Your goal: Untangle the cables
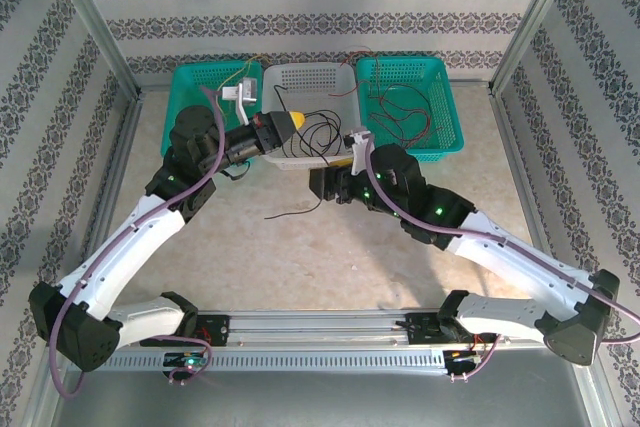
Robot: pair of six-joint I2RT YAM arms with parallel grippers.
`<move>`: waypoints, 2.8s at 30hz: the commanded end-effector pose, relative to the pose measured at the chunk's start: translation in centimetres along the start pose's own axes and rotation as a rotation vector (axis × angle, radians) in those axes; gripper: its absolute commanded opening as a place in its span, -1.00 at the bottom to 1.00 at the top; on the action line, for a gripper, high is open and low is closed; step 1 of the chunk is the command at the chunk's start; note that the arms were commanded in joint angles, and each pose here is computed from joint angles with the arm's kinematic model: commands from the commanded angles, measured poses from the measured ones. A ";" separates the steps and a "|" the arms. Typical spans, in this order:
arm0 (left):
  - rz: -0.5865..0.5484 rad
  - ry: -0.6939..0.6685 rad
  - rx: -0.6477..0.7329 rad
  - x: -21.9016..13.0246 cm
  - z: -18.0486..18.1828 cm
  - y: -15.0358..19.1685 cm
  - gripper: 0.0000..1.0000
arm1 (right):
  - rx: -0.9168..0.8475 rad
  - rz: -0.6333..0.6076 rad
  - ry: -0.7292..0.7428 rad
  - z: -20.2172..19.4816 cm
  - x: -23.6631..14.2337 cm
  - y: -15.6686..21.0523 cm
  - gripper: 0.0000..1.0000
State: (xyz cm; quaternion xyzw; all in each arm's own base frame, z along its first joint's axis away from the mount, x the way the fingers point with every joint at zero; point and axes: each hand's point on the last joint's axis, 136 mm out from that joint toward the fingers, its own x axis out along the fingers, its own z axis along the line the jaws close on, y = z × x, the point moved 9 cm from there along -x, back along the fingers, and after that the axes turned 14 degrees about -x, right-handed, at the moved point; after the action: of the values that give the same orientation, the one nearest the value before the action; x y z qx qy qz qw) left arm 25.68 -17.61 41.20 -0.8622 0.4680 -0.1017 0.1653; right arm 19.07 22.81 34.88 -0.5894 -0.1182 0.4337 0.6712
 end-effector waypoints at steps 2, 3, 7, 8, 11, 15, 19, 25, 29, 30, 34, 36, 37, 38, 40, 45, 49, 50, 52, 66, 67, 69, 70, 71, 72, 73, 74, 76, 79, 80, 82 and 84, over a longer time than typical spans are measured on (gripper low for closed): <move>-0.015 0.043 0.019 -0.6 -1.4 -0.9 -1.00 | -0.040 0.000 0.023 -0.1 0.0 -0.7 0.13; -0.020 0.041 0.018 -0.7 -1.4 -1.0 -1.00 | -0.038 0.002 0.024 -0.2 0.0 -0.6 0.11; -0.016 0.046 0.011 -0.7 -1.4 -1.4 -1.00 | -0.039 0.007 0.050 -0.5 0.1 -0.2 0.08; -0.015 0.048 0.009 -0.7 -1.4 -1.5 -1.00 | -0.042 0.007 0.057 -0.6 0.1 -0.2 0.09; -0.004 0.049 0.005 -0.7 -1.3 -1.5 -1.00 | -0.052 0.004 0.072 -0.7 0.0 -0.4 0.19; 0.008 0.044 0.001 -0.8 -1.2 -1.4 -1.00 | -0.064 0.010 0.079 -0.8 0.6 -0.8 0.24; 0.018 0.029 -0.005 -1.0 -1.0 -1.4 -1.00 | -0.072 0.018 0.063 -0.6 1.2 -1.3 0.12; 0.006 0.011 -0.006 -1.4 -0.6 -1.6 -1.00 | -0.069 0.022 0.044 -0.4 1.4 -1.5 -0.28; -0.030 -0.004 -0.002 -1.9 -0.3 -2.0 -1.00 | -0.057 0.027 0.032 -0.3 1.1 -1.1 -0.54; -0.034 -0.007 -0.003 -2.0 -0.3 -2.1 -1.00 | -0.052 0.029 0.030 -0.4 1.1 -1.0 -0.60; -0.051 -0.008 -0.007 -2.2 0.0 -2.4 -1.00 | -0.051 0.038 0.018 -0.3 1.0 -0.7 -0.83; -0.060 -0.010 -0.013 -2.3 0.4 -2.4 -1.00 | -0.051 0.043 0.019 -0.3 1.0 -0.6 -0.97; -0.064 -0.014 -0.016 -2.3 0.6 -2.4 -1.00 | -0.050 0.045 0.019 -0.3 1.0 -0.6 -1.00; -0.069 -0.019 -0.020 -2.5 0.8 -2.4 -1.00 | -0.049 0.047 0.018 -0.3 0.9 -0.6 -1.00; -0.070 -0.026 -0.023 -2.5 1.2 -2.3 -0.87 | -0.045 0.043 0.019 -0.3 0.8 -0.6 -1.00; -0.066 -0.077 0.004 -3.0 2.1 -1.9 0.05 | -0.022 0.031 0.045 -0.5 0.5 -1.3 -1.00; -0.080 -0.194 0.065 -4.3 2.9 -1.1 0.20 | 0.009 0.031 0.059 -0.9 0.5 -2.3 -1.00; -0.090 -0.223 0.078 -4.9 3.3 -0.7 0.23 | 0.014 0.031 0.066 -1.1 0.5 -2.7 -1.00; -0.107 -0.264 0.092 -5.9 4.1 0.1 0.30 | 0.020 0.030 0.077 -1.4 0.5 -3.7 -1.00; -0.054 -0.481 0.095 -10.7 9.8 5.6 0.41 | 0.028 -0.056 0.169 -3.0 0.0 -10.3 -1.00; -0.049 -0.485 0.096 -10.7 9.9 5.7 0.41 | 0.032 -0.058 0.171 -3.1 0.0 -10.4 -1.00; -0.048 -0.486 0.104 -10.7 9.8 5.6 0.40 | 0.042 -0.063 0.172 -3.4 -0.1 -10.9 -1.00; -0.053 -0.485 0.108 -10.7 9.7 5.6 0.41 | 0.046 -0.063 0.172 -3.5 0.0 -11.1 -1.00; -0.058 -0.486 0.110 -10.7 9.8 5.5 0.41 | 0.046 -0.062 0.175 -3.7 0.0 -11.3 -1.00; -0.063 -0.485 0.111 -10.7 9.8 5.4 0.41 | 0.045 -0.061 0.178 -3.8 0.0 -11.5 -1.00; -0.066 -0.485 0.112 -10.6 9.9 5.4 0.42 | 0.046 -0.061 0.182 -3.9 0.0 -11.7 -1.00; -0.070 -0.487 0.111 -10.6 9.9 5.3 0.41 | 0.047 -0.061 0.186 -4.1 0.0 -11.9 -1.00; -0.084 -0.494 0.119 -10.6 9.9 5.2 0.40 | 0.056 -0.061 0.189 -4.4 0.0 -12.1 -1.00; -0.126 -0.507 0.130 -10.8 9.9 4.9 0.43 | 0.076 -0.057 0.199 -5.4 0.1 -12.5 -1.00; -0.134 -0.508 0.131 -10.7 10.0 4.8 0.43 | 0.083 -0.057 0.196 -5.7 0.3 -12.7 -1.00; -0.143 -0.507 0.129 -10.6 10.0 4.6 0.43 | 0.094 -0.058 0.196 -6.5 0.8 -13.2 -1.00; -0.150 -0.510 0.121 -10.5 10.1 4.5 0.43 | 0.099 -0.057 0.200 -7.6 1.5 -14.0 -1.00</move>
State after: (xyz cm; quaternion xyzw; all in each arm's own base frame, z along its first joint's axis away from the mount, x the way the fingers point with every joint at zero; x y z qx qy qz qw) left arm 19.38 -9.57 29.77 -0.8734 0.3624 0.0875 0.3135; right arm 29.96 19.74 44.11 -0.6000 -0.0393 0.3536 0.7165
